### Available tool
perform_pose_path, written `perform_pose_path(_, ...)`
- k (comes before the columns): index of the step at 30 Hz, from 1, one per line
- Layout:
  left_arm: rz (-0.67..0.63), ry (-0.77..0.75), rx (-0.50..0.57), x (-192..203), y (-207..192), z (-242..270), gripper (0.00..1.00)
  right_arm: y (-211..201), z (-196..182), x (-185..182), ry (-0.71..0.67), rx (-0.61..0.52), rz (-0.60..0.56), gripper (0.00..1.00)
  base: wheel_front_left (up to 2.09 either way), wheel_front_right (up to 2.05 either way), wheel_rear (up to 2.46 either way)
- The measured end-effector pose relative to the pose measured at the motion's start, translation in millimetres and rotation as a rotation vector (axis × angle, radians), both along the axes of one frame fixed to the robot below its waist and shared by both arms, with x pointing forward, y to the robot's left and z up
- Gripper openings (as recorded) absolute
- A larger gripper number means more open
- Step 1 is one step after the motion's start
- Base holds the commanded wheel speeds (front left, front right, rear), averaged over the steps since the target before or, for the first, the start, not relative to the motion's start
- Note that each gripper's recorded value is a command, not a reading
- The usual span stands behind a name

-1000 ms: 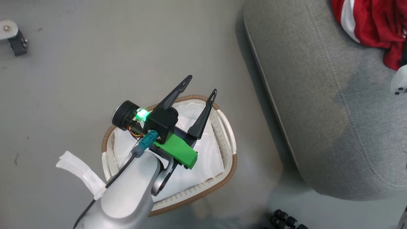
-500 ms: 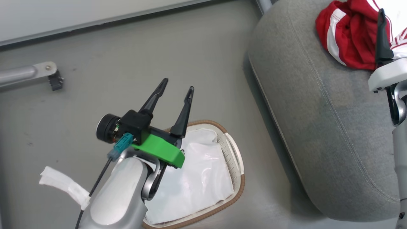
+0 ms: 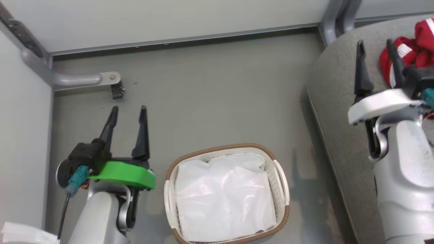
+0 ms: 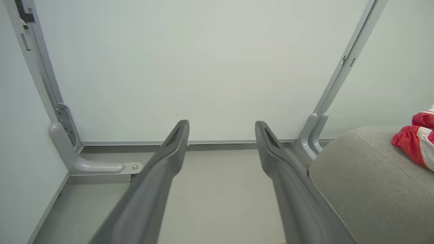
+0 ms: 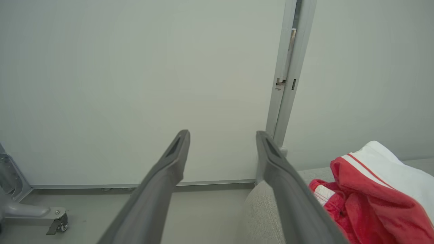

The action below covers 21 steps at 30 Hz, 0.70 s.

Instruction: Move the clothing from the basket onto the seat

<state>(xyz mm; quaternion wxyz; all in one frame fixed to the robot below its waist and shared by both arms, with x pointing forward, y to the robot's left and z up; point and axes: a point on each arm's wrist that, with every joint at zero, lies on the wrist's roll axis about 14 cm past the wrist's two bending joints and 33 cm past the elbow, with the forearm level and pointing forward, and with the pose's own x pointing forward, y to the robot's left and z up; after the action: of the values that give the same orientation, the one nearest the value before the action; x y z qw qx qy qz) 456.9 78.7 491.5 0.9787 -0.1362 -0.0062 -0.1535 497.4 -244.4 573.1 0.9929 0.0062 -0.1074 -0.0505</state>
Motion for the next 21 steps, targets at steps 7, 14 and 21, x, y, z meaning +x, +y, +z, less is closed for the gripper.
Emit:
perform_pose_path(7, 0.16, 0.028, 0.007, -26, 53, -6, 1.0, 45, -43, -19, 0.094, 0.105, 0.113, 1.0, 0.0, 0.0, 0.0)
perform_pose_path(14, 0.238, 0.074, 0.01, -60, 80, -18, 1.0, 71, -70, -52, 0.165, 0.155, 0.182, 1.0, 0.0, 0.0, 0.0)
perform_pose_path(21, 0.261, 0.097, 0.008, -78, 88, -24, 1.0, 85, -76, -74, 0.179, 0.129, 0.223, 1.0, 0.0, 0.0, 0.0)
